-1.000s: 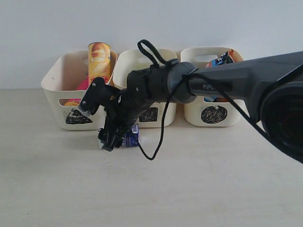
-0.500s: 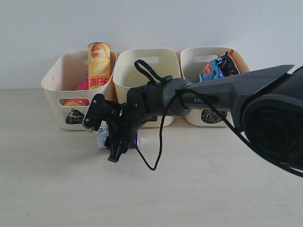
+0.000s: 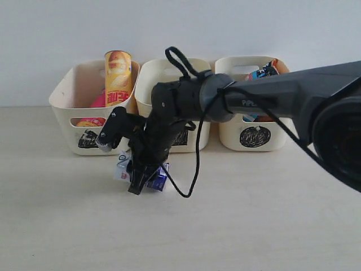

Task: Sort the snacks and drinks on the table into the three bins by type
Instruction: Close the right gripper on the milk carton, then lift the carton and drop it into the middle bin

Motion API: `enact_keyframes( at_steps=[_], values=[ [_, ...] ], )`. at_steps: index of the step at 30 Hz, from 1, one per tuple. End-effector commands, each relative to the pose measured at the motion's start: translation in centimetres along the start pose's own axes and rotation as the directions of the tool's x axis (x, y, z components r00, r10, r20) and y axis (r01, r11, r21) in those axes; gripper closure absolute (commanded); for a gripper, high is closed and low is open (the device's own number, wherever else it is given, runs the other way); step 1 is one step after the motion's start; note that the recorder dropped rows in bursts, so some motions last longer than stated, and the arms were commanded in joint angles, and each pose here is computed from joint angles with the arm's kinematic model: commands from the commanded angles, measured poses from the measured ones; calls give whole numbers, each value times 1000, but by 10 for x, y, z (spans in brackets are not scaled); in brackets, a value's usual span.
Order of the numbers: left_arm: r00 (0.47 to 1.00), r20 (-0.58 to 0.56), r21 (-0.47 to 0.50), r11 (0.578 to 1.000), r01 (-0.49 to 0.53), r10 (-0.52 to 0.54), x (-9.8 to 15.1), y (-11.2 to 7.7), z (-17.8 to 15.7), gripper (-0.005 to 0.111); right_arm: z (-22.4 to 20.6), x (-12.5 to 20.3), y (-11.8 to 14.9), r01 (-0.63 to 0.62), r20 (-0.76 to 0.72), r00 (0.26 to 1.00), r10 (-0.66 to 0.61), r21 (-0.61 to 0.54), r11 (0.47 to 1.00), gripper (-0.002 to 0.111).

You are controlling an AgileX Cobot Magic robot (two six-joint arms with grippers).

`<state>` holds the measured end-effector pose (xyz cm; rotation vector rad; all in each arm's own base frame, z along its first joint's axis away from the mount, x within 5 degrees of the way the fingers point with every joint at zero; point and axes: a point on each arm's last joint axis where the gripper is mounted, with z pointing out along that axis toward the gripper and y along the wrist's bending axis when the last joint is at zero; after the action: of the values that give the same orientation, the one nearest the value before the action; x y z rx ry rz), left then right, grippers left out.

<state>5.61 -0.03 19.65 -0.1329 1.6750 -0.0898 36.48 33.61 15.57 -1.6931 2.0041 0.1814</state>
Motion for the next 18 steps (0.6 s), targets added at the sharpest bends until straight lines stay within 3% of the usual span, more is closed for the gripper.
enact_keyframes(
  at_steps=[1,6,13,18],
  values=[
    [1000,17,-3,1000,-12,12,0,0,0,102,-45,-13,0,-51,27,998,52,-44,998,108],
    [1000,17,-3,1000,-12,12,0,0,0,102,-92,-24,1,-82,54,995,85,-49,995,108],
    [1000,17,-3,1000,-12,12,0,0,0,102,-160,-39,-4,-139,184,974,131,34,990,108],
    [1000,17,-3,1000,-12,12,0,0,0,102,-184,-36,-22,-242,272,941,202,119,963,108]
  ],
)
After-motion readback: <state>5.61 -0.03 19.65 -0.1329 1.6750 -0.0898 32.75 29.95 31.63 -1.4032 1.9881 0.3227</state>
